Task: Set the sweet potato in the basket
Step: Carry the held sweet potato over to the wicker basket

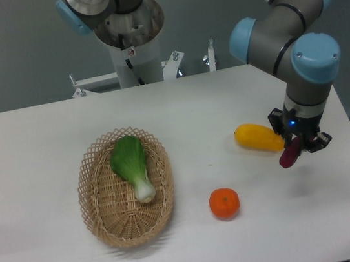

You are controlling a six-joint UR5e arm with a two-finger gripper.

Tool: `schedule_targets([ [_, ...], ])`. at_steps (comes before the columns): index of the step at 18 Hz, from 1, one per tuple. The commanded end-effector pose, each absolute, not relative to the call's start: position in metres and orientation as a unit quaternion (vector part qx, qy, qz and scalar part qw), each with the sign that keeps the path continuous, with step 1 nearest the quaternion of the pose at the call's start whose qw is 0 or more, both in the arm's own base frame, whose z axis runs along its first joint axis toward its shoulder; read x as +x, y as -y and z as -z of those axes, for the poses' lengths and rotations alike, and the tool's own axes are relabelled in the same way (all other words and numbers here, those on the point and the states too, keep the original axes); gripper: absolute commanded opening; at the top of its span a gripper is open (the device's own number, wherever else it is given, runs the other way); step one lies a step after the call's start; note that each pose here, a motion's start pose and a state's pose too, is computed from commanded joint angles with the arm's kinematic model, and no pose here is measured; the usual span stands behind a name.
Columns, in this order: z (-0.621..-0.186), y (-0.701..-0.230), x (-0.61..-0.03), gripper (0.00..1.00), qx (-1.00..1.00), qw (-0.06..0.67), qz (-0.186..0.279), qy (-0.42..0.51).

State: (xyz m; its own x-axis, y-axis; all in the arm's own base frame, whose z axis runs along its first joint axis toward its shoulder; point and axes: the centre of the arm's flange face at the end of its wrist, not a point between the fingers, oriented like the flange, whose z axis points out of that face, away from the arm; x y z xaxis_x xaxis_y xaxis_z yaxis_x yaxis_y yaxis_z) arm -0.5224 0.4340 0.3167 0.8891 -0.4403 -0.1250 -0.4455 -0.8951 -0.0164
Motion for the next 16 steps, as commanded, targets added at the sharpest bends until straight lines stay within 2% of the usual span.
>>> schedule_targets([
  [8, -0.323, -0.501, -0.438, 0.19, -0.960, 0.026, -0.057, -0.271],
  [16, -0.315, -0.537, -0.360, 0.20, -0.953, 0.024, -0.044, -0.299],
])
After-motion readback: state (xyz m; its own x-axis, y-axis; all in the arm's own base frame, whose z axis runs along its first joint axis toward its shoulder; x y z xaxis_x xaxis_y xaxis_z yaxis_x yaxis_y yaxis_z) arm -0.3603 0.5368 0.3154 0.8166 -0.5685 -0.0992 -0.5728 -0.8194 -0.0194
